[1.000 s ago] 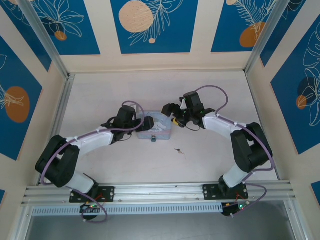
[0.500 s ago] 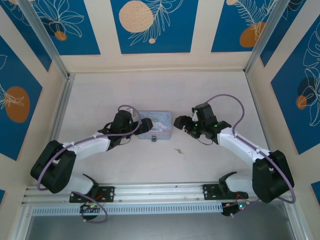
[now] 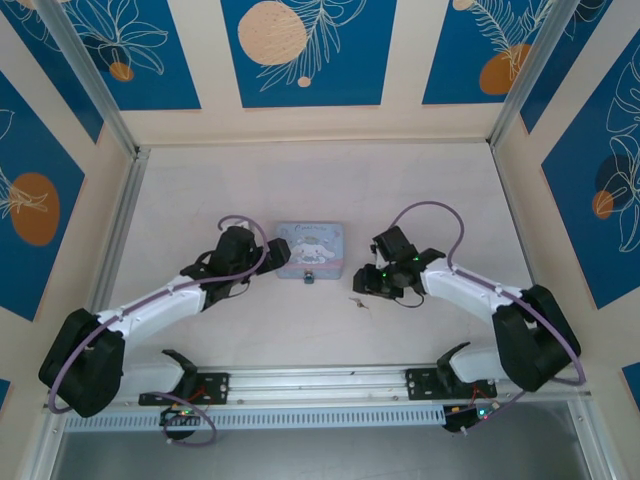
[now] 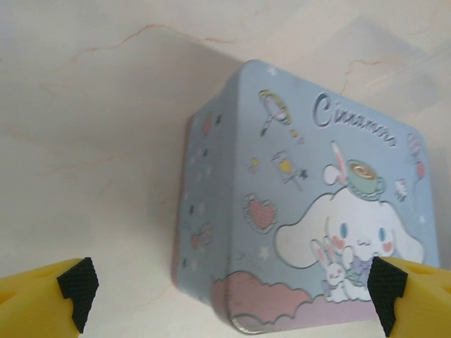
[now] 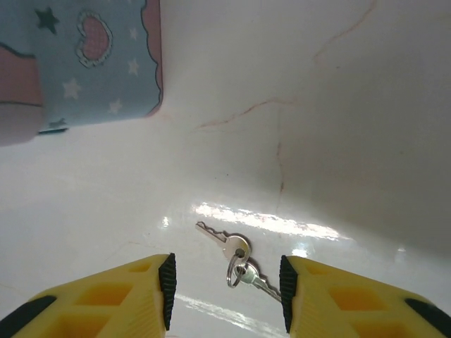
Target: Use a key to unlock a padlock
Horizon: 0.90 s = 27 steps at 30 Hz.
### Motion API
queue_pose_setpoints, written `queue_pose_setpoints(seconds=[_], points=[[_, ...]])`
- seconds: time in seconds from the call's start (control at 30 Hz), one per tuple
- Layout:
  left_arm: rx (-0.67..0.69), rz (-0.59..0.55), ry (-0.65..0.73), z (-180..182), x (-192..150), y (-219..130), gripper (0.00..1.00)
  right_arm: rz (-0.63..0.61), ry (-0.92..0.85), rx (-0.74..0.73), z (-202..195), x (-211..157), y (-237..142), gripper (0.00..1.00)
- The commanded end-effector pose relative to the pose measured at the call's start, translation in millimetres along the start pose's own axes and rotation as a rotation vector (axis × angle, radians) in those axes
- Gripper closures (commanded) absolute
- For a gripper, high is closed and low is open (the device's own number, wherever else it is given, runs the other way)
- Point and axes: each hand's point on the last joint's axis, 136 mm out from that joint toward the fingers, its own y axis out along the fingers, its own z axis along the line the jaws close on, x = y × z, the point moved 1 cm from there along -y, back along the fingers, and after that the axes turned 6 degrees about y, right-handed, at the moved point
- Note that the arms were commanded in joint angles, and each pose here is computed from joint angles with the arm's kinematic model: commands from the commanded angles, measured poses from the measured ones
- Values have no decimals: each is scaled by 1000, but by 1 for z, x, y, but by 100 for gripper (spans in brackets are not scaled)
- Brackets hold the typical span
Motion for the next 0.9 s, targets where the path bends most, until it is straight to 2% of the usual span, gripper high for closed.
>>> queue_pose_setpoints(seconds=[0.0, 0.47, 0.87], points=[[42, 14, -7, 5, -1, -2, 1, 19, -115, -68, 5, 0, 4, 56], [5, 13, -1, -6, 4, 1, 1, 69, -227, -241, 0, -17, 22, 55], [-3, 14, 2, -8, 5, 3, 1, 70, -248, -281, -5, -16, 32, 58]])
